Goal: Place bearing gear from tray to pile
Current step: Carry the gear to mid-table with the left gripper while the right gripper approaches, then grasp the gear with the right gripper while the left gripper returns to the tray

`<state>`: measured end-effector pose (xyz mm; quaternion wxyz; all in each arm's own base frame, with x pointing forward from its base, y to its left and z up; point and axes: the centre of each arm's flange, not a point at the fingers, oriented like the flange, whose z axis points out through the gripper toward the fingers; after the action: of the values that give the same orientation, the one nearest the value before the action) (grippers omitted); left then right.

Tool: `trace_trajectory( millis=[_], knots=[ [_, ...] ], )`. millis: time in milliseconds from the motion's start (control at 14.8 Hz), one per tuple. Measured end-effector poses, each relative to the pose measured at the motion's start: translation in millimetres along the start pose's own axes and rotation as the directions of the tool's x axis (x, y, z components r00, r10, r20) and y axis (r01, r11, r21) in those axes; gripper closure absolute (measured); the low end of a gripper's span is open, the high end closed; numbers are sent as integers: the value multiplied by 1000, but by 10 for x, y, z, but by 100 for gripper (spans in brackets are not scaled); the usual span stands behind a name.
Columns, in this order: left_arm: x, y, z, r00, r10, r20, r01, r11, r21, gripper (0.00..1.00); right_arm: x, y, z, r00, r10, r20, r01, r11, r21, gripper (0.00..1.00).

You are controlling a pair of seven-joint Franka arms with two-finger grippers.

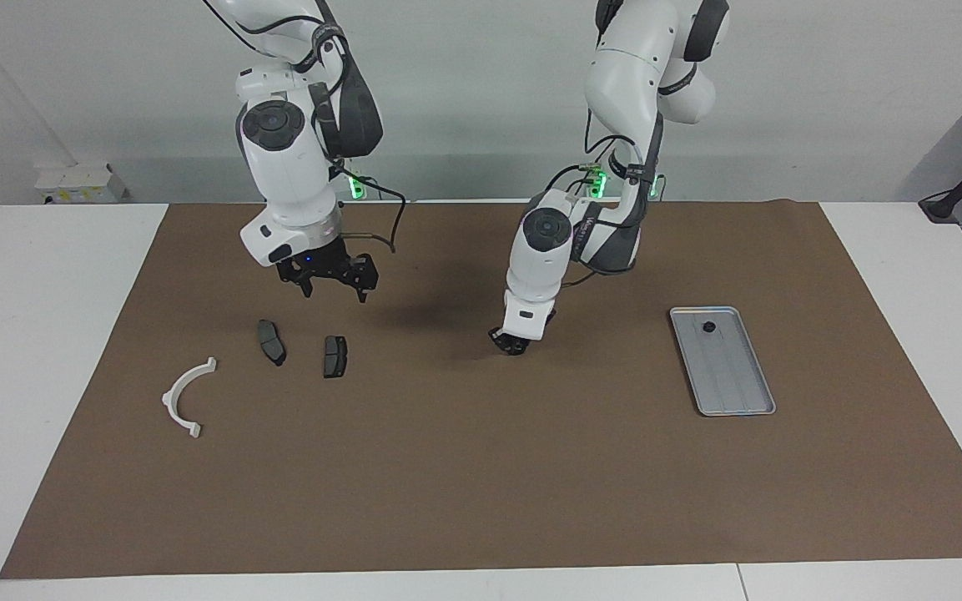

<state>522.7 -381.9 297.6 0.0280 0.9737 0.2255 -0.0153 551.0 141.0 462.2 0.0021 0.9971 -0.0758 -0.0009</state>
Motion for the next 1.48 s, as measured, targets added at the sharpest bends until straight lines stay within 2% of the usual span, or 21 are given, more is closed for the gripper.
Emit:
trace_trajectory(
  millis=[67,135,202,405,540,607,810,1080,1282,1350,1485],
  knots=[
    [-1,-5,7,1000,0,1,0,1000,1,60,0,0,0,1000,0,0,0,1000,0,0],
    [-1,-7,8,1000,0,1,0,1000,3,60,0,0,0,1000,0,0,0,1000,0,0],
    [3,-12,3,1000,2,0,-2,1000,8,55,0,0,0,1000,0,0,0,1000,0,0],
    [108,-55,-150,1000,4,-12,-4,999,35,26,-7,-17,0,1000,2,0,-2,1000,0,0],
    [324,-222,-387,1000,5,-21,-5,999,32,4,-43,-99,1,1000,26,0,-26,1000,0,0],
    [467,-394,-520,999,26,-21,-25,999,33,0,-78,-180,8,999,35,1,-35,999,-1,0],
    [931,-1228,-800,991,134,0,-134,990,47,0,-205,-578,104,998,68,-12,-68,998,9,0],
    [1503,-2425,-938,958,281,54,-284,957,52,0,-403,-1293,382,985,169,-11,-169,985,16,0],
    [1731,-2887,-900,933,352,68,-356,934,43,0,-427,-1782,469,973,230,-12,-229,973,26,0],
    [1768,-2971,-879,928,368,66,-371,928,40,8,-408,-1910,494,971,239,-14,-239,971,31,0],
    [1804,-3095,-800,925,377,52,-379,925,37,14,-384,-2176,589,968,252,-13,-252,967,36,0]
  ],
)
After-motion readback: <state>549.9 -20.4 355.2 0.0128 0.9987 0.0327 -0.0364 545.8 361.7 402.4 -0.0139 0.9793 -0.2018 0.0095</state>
